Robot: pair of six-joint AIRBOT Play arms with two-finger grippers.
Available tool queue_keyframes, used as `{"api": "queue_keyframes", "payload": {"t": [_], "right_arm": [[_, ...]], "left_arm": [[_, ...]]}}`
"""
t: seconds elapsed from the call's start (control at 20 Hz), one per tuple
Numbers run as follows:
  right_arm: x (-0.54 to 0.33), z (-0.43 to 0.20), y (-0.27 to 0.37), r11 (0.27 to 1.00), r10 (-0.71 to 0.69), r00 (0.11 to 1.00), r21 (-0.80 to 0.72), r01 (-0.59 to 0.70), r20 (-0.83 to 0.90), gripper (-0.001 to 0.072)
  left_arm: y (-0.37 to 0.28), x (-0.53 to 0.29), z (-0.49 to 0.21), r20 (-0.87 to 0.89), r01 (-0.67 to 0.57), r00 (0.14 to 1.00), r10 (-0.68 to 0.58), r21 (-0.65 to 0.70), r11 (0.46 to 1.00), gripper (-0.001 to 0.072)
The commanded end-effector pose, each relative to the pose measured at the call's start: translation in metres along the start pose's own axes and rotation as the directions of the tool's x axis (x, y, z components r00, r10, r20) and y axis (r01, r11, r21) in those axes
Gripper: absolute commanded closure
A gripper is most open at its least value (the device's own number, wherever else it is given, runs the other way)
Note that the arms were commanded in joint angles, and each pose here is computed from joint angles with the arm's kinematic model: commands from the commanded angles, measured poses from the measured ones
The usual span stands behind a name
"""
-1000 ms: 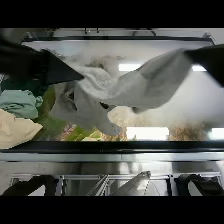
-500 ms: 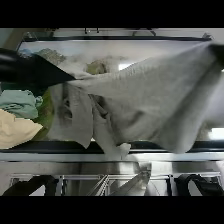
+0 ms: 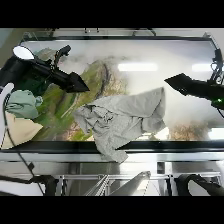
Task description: Fold the shirts.
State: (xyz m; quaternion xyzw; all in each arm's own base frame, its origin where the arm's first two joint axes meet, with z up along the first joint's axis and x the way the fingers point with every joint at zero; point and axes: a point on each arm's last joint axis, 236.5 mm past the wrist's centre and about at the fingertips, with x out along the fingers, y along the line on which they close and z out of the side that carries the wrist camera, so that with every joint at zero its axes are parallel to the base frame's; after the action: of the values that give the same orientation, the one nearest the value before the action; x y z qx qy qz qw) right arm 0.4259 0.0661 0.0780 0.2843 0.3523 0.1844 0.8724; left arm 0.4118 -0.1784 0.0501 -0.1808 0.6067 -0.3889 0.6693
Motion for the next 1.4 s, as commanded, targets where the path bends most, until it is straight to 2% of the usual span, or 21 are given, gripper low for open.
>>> {"api": "queue_keyframes", "payload": {"t": [0.0,0.05,0.1,0.15,0.3,0.55,0.75,0.95,1.35], "right_arm": [[0.002,0.001,-0.062,0.996,-0.093,0.99,-0.001,0.093,-0.107,0.0155],[-0.012,-0.007,-0.08,0.991,-0.134,0.978,0.004,0.136,-0.161,0.0162],[-0.026,-0.019,-0.098,0.984,-0.174,0.961,0.009,0.18,-0.217,0.0255],[-0.037,-0.033,-0.113,0.977,-0.203,0.941,0.004,0.212,-0.27,0.0279],[-0.048,-0.072,-0.144,0.955,-0.237,0.909,0.089,0.282,-0.342,0.0278],[-0.036,-0.16,-0.147,0.936,-0.154,0.852,0.202,0.288,-0.5,0.0277],[-0.019,-0.192,-0.126,0.951,-0.103,0.81,0.182,0.25,-0.577,0.0278],[0.01,-0.21,-0.105,0.963,-0.067,0.786,0.166,0.212,-0.615,0.0278],[0.029,-0.221,-0.08,0.97,-0.01,0.781,0.184,0.159,-0.625,0.028]], "left_arm": [[0.044,-0.031,0.0,-0.047,0.021,0.998,-0.031,-0.194,0.981,-0.0008],[0.044,-0.043,-0.012,-0.084,0.031,0.995,-0.052,-0.233,0.972,-0.0011],[0.042,-0.051,-0.023,-0.109,0.036,0.992,-0.066,-0.254,0.967,-0.0011],[0.04,-0.053,-0.028,-0.097,0.036,0.993,-0.064,-0.271,0.962,-0.0011],[0.026,-0.035,-0.054,-0.067,0.034,0.996,-0.054,-0.268,0.963,-0.001],[0.005,0.044,-0.149,-0.159,0.012,0.985,-0.068,-0.328,0.945,-0.001],[0.015,0.1,-0.201,-0.223,-0.057,0.974,-0.025,-0.357,0.932,-0.0007],[0.018,0.131,-0.221,-0.246,-0.114,0.969,0.034,-0.321,0.94,0.0009],[0.019,0.149,-0.219,-0.237,-0.141,0.969,0.073,-0.283,0.949,0.001]]}}
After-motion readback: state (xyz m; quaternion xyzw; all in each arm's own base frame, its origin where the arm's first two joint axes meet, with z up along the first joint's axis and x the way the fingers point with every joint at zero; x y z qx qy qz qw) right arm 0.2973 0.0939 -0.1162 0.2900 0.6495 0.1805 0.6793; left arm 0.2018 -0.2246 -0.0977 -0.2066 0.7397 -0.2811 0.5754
